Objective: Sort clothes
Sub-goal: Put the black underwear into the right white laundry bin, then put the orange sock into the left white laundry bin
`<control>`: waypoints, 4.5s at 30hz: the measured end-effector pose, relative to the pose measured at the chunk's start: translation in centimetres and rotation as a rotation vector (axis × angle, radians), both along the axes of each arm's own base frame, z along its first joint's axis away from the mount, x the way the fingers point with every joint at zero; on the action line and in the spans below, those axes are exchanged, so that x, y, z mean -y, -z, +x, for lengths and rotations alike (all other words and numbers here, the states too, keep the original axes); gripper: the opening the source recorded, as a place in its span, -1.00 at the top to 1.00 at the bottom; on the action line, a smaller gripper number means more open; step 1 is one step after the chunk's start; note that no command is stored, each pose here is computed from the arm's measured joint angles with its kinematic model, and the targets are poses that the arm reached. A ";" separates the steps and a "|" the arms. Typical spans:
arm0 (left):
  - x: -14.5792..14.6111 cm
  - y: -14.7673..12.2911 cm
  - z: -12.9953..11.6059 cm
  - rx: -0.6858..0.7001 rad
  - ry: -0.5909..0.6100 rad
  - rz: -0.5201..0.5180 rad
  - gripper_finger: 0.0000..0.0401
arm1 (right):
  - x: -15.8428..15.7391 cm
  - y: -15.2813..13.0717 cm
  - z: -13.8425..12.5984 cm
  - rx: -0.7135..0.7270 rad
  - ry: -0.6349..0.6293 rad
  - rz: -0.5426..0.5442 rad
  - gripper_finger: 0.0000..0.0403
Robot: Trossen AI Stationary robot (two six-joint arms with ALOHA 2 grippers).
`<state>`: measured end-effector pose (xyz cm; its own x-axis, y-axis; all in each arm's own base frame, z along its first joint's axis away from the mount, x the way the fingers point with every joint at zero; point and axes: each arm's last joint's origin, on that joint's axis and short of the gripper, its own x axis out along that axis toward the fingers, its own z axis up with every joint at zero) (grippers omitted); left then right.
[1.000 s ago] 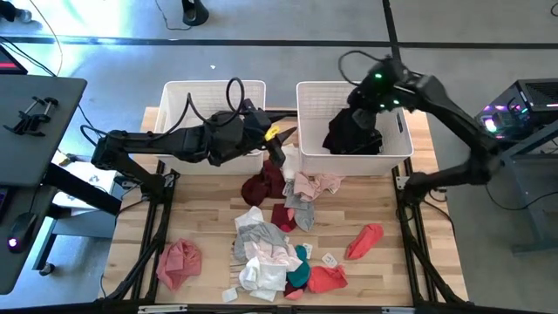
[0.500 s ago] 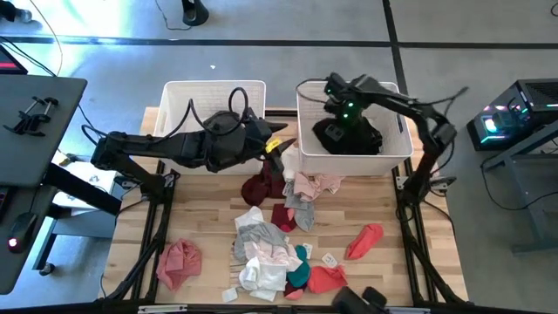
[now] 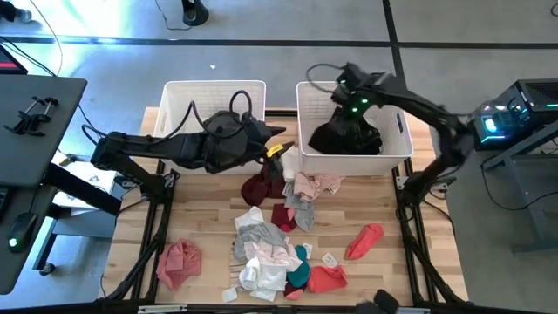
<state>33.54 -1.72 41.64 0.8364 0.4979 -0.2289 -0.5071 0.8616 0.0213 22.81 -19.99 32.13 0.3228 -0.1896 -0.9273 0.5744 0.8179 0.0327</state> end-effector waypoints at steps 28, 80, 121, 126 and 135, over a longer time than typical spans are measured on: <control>-2.1 -0.1 0.1 0.020 -0.062 -0.024 0.02 | -20.5 -0.7 -10.2 0.452 -0.475 0.106 0.07; 0.9 4.3 -2.3 -0.456 0.271 -0.392 0.02 | -40.5 19.4 -2.1 0.195 -1.068 0.207 0.48; 3.3 -2.2 -5.4 -0.183 0.436 0.209 0.02 | -25.6 -11.2 8.3 0.883 -0.148 -0.203 1.00; 2.7 -2.1 -5.4 -0.194 0.212 0.220 0.02 | -24.3 -12.1 9.0 0.976 -0.191 -0.227 1.00; 1.9 -1.9 -5.0 -0.205 0.237 0.221 0.25 | -23.9 -12.1 9.0 0.979 -0.205 -0.209 1.00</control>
<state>28.56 -3.57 43.58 0.8820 0.3525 -0.3126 -0.2605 0.9177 0.2999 31.86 3.91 44.25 0.9657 -0.1735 -0.1933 0.2206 0.9407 0.2579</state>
